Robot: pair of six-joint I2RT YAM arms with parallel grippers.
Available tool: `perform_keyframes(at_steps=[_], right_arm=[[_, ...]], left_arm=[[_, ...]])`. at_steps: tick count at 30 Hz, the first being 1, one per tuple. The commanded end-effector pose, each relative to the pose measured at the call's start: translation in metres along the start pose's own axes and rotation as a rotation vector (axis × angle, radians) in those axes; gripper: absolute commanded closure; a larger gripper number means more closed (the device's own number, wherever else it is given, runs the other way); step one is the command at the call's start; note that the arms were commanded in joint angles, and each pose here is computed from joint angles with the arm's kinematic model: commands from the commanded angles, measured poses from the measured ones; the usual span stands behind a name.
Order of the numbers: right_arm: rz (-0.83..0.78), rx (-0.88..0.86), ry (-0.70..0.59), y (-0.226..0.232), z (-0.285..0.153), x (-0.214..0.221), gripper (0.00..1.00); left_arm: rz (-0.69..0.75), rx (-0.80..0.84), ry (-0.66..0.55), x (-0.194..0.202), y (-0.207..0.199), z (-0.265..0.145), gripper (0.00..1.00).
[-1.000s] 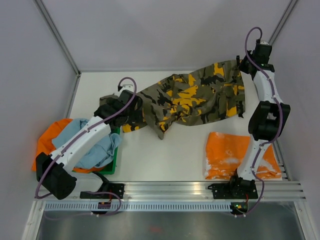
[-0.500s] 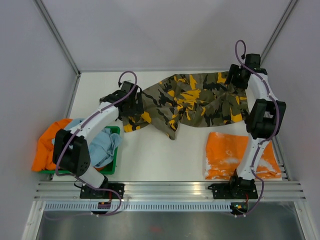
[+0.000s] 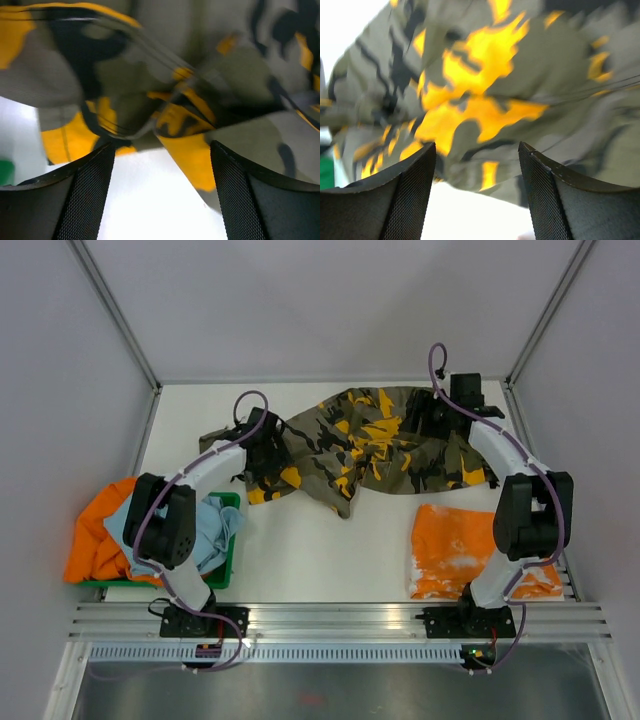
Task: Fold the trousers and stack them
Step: Flatten the trousers out
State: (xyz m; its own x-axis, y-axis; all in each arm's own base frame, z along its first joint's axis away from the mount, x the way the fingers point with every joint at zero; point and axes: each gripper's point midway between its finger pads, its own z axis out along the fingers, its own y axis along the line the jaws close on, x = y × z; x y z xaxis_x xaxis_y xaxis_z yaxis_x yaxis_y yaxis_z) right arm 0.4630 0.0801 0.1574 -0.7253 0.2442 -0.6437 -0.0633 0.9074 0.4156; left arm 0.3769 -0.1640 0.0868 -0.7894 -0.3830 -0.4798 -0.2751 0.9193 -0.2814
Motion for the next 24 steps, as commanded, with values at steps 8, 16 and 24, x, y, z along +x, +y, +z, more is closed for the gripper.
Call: perform_keyframes(at_steps=[8, 16, 24], right_arm=[[0.029, -0.034, 0.057, 0.010, 0.014, 0.037, 0.28], [0.044, -0.016, 0.061, 0.007, 0.009, 0.047, 0.28], [0.072, 0.027, 0.063, -0.001, 0.009, 0.053, 0.29]], left_arm=[[-0.317, -0.185, -0.036, -0.039, 0.047, 0.068, 0.44], [-0.283, -0.212, -0.160, -0.116, 0.063, 0.084, 0.98], [0.029, -0.308, -0.473, -0.285, 0.069, 0.056, 0.98]])
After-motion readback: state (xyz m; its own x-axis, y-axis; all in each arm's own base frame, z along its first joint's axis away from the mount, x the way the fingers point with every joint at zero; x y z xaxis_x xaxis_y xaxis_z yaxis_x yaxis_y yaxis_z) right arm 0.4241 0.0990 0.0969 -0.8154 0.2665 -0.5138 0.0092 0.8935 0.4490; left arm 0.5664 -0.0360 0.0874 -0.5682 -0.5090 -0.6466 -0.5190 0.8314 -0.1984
